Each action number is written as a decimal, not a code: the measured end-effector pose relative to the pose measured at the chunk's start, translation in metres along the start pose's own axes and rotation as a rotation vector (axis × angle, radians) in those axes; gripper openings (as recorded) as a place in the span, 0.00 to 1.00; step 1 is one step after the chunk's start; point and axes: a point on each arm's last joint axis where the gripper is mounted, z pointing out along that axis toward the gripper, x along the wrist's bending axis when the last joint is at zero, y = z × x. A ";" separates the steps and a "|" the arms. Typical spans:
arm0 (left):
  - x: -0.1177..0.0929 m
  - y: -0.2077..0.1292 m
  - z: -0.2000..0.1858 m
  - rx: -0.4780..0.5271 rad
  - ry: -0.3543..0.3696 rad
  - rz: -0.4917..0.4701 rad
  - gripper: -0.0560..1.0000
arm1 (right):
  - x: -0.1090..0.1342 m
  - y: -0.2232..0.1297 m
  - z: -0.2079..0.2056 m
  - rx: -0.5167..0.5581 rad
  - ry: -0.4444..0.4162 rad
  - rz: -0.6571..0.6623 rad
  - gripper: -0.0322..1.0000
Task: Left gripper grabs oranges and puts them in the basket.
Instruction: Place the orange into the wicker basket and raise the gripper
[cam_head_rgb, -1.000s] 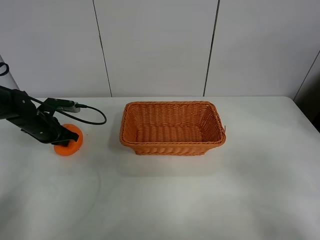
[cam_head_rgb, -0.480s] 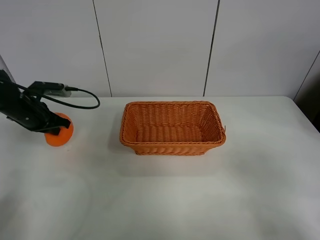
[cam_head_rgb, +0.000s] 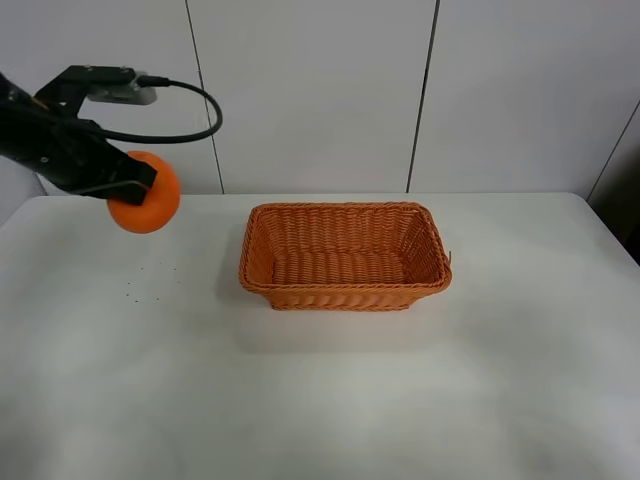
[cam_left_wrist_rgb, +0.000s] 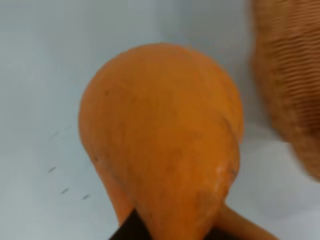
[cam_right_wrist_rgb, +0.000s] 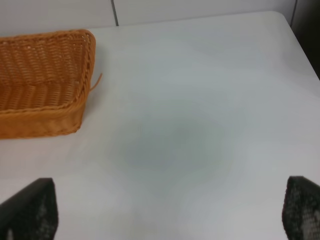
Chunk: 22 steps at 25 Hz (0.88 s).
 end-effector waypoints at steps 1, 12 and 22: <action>-0.010 0.003 0.000 -0.004 -0.017 0.021 0.17 | 0.000 0.000 0.000 0.000 0.000 0.000 0.70; -0.075 0.010 0.028 0.048 -0.128 0.180 0.17 | 0.000 0.000 0.000 0.000 0.000 0.000 0.70; -0.111 0.049 0.065 0.025 -0.172 0.280 0.17 | 0.000 0.000 0.000 0.000 0.000 0.000 0.70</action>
